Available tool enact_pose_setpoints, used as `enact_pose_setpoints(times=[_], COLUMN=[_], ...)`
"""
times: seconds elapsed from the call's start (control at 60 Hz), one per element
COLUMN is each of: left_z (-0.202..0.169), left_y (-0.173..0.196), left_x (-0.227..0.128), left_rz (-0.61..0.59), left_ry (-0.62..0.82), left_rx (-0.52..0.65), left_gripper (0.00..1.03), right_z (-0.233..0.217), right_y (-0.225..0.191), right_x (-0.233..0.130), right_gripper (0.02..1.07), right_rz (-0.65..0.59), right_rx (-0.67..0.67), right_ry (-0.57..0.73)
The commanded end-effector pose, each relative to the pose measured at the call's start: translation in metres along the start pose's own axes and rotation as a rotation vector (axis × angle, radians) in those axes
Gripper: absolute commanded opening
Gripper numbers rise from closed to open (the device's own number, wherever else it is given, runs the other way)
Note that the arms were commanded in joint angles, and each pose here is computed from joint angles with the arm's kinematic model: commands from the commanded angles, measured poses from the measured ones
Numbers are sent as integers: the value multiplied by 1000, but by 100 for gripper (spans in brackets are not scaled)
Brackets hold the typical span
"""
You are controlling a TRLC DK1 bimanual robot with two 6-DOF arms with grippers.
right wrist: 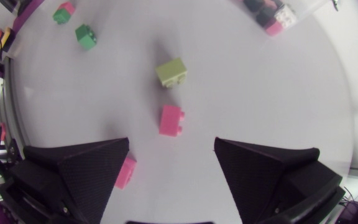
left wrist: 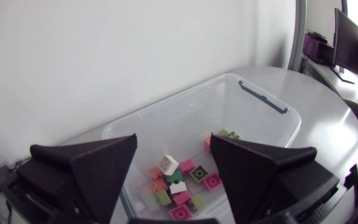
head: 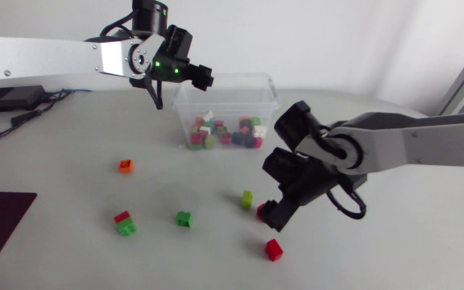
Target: Place the duplo bricks in the container
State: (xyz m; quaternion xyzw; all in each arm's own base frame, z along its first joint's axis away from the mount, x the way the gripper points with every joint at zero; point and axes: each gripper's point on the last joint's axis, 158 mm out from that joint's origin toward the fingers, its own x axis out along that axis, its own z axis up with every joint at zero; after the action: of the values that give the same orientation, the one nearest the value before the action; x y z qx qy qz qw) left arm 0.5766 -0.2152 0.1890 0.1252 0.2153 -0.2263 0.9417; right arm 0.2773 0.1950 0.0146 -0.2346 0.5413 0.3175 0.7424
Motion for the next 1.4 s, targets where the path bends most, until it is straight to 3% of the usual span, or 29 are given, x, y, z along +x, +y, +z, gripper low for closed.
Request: enact_pose_setpoints(times=[0.0, 0.233, 0.45, 0.633, 0.967, 1.183, 1.383], left_z=[23, 11, -45, -92, -180, -225, -257], left_y=[0, 0, -19, -33, -82, -107, -125], left_x=[-30, -80, -115, -131, -155, -171, -179], left_rz=[10, 7, -67, -139, -346, -470, -562], left_ry=[-44, -13, 116, 227, 428, 520, 576], left_rx=[43, 182, 345, 440, 623, 725, 803], left_gripper=[98, 98, 98, 98, 98, 98, 98], right_z=[-3, 14, 16, 11, 4, 2, 18], right_y=[3, -2, -4, -2, -4, -6, -14], right_x=[15, 35, 56, 57, 60, 49, 4], right_gripper=[99, 99, 92, 78, 35, 28, 28], right_rz=[1, -28, -29, -31, -36, -41, -60], right_rx=[14, 4, 2, 3, 4, 13, 26], right_ry=[54, 84, 139, 177, 198, 194, 97])
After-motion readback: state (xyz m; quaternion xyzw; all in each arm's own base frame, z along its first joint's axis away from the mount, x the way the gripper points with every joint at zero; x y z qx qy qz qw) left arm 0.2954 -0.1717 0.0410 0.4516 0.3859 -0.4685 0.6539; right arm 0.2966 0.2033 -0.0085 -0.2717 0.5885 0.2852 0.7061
